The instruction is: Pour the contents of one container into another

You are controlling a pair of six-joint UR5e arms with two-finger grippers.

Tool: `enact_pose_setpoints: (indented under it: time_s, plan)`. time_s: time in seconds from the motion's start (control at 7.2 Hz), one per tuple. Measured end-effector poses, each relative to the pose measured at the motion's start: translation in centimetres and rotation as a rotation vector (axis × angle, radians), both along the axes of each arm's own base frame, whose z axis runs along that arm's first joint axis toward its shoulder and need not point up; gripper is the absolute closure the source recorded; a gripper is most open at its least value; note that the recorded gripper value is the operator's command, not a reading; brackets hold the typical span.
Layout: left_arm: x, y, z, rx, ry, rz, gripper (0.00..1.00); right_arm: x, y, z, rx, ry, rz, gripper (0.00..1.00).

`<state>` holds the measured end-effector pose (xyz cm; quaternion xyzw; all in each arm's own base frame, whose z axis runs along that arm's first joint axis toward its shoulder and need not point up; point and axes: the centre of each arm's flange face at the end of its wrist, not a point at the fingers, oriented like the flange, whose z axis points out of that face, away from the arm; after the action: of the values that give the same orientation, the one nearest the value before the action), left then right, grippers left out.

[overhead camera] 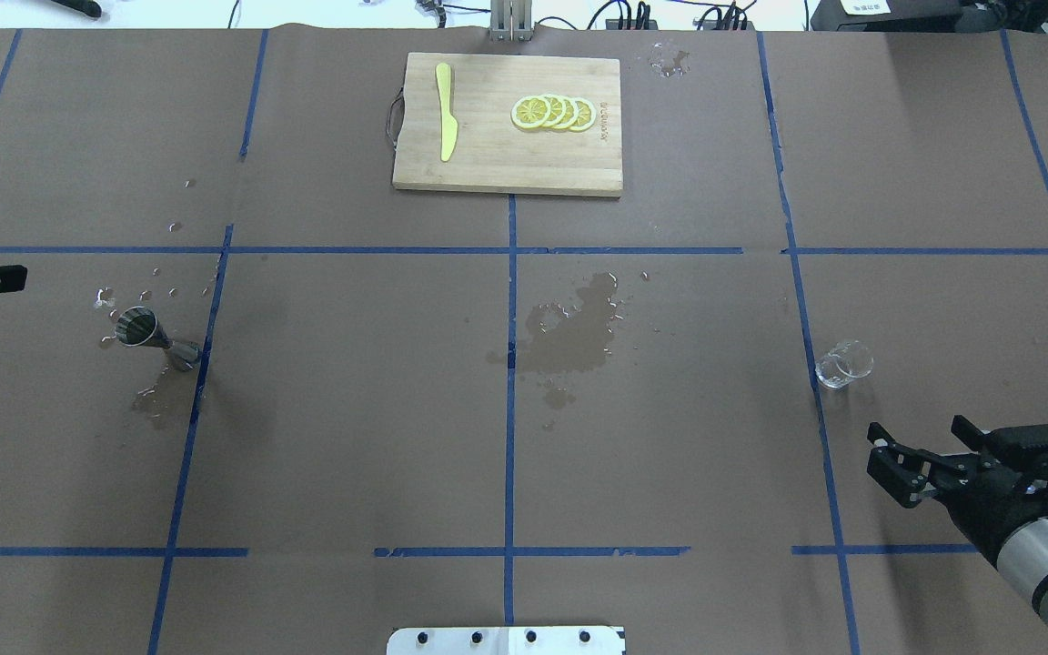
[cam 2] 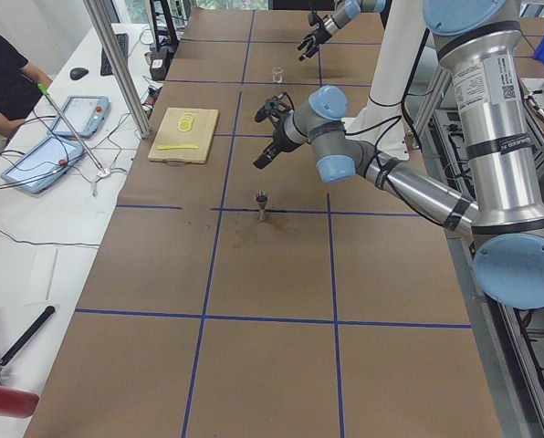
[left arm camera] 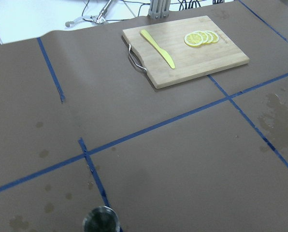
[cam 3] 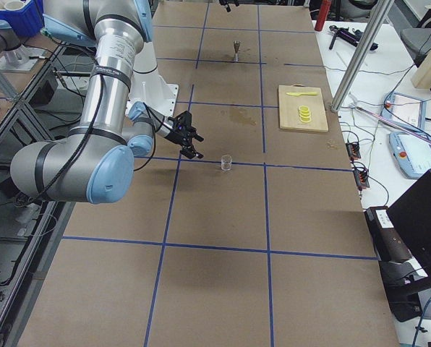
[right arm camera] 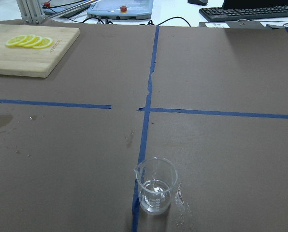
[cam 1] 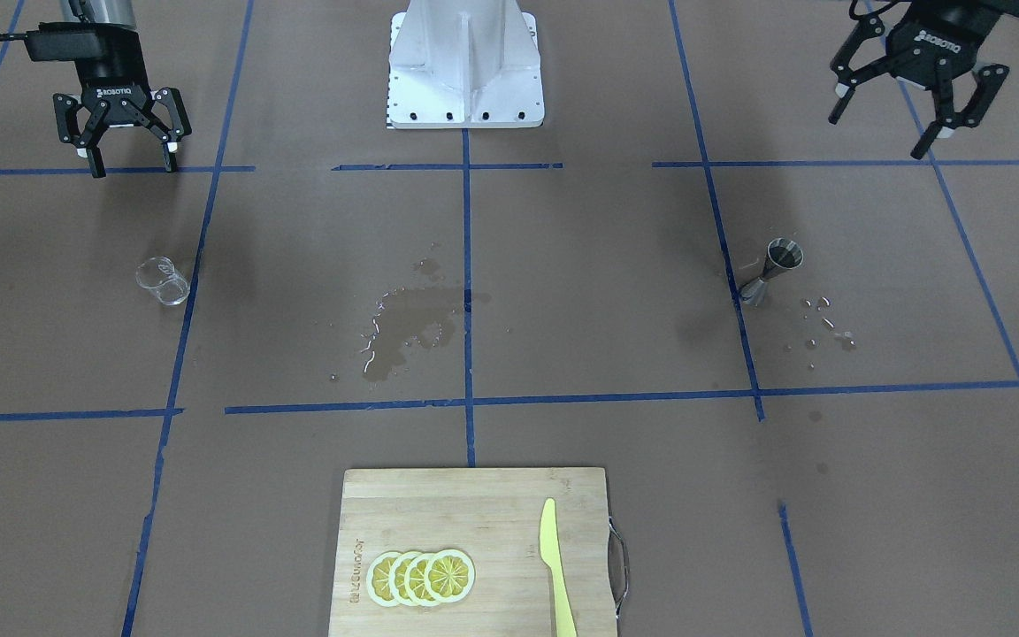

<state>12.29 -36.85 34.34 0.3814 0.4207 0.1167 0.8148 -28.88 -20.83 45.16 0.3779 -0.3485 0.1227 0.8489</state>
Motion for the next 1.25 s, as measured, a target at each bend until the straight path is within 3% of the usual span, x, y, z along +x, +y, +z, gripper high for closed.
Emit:
enact_pose_setpoints:
  time_s: [0.42,0.83,0.97,1.25]
  plan:
    - [-0.1,-3.5,0.6,0.022,-0.031,-0.011,0.0,6.7,-6.2,-3.3,-0.091,0.028,-0.05,0.0]
    - [1.2,-6.0,1.4,0.001,-0.021,0.035,0.0,15.4,-12.7,-3.5,-0.158,0.053,-0.211,0.0]
    - [1.0,-7.6,2.5,-0.014,-0.039,0.061,0.0,17.6,-15.0,-3.1,-0.177,0.076,-0.266,0.0]
    - [-1.9,-14.4,2.9,-0.047,-0.174,0.086,0.0,21.4,-19.5,-1.9,-0.22,0.133,-0.396,0.0]
